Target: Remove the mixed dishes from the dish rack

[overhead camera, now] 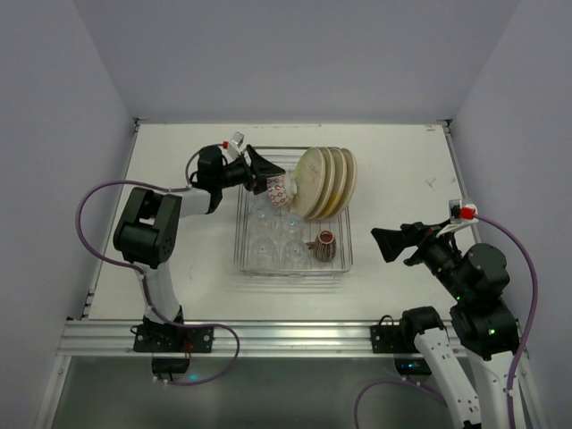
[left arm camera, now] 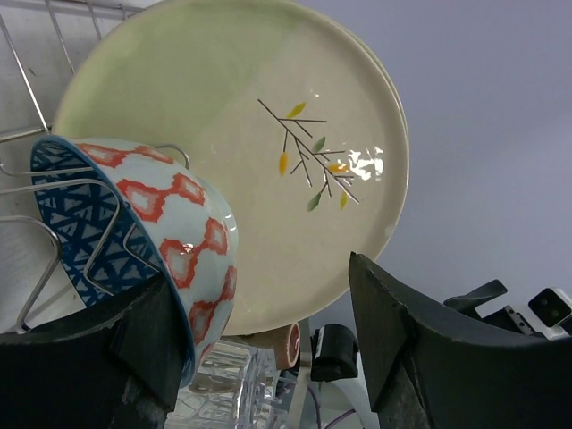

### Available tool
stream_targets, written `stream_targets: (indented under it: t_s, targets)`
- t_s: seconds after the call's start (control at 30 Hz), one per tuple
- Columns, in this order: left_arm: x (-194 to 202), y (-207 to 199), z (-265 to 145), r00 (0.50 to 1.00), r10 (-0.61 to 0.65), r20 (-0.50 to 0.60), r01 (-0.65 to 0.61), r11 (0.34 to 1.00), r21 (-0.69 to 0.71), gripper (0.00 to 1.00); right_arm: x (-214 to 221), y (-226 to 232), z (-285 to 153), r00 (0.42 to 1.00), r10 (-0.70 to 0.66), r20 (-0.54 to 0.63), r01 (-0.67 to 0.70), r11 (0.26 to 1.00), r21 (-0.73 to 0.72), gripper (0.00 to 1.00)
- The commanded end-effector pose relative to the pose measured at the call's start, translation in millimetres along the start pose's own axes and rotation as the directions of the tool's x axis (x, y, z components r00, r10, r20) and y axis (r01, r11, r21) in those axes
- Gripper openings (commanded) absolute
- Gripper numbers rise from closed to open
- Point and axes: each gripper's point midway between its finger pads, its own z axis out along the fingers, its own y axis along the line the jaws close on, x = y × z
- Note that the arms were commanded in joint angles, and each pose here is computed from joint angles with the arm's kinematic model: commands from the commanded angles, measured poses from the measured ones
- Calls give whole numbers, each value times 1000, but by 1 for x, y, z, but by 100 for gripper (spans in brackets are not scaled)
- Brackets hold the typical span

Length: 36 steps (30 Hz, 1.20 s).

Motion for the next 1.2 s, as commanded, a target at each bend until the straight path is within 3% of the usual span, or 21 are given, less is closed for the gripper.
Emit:
stream_targets:
  t_s: [0.0,0.43,1.17]
  targets:
    - [11,-50,0,993,110,-50,-101,981,166,69,-9,11,-5,1000,-13,23,14,999,-39,99]
    - [10,-68,-5,990,134,-34,-124,969,211,61,-7,10,-3,1000,-12,16,12,999,-40,99]
    - [5,-97,-13,986,163,30,-165,946,277,62,-6,8,-2,1000,-14,14,14,999,-35,99]
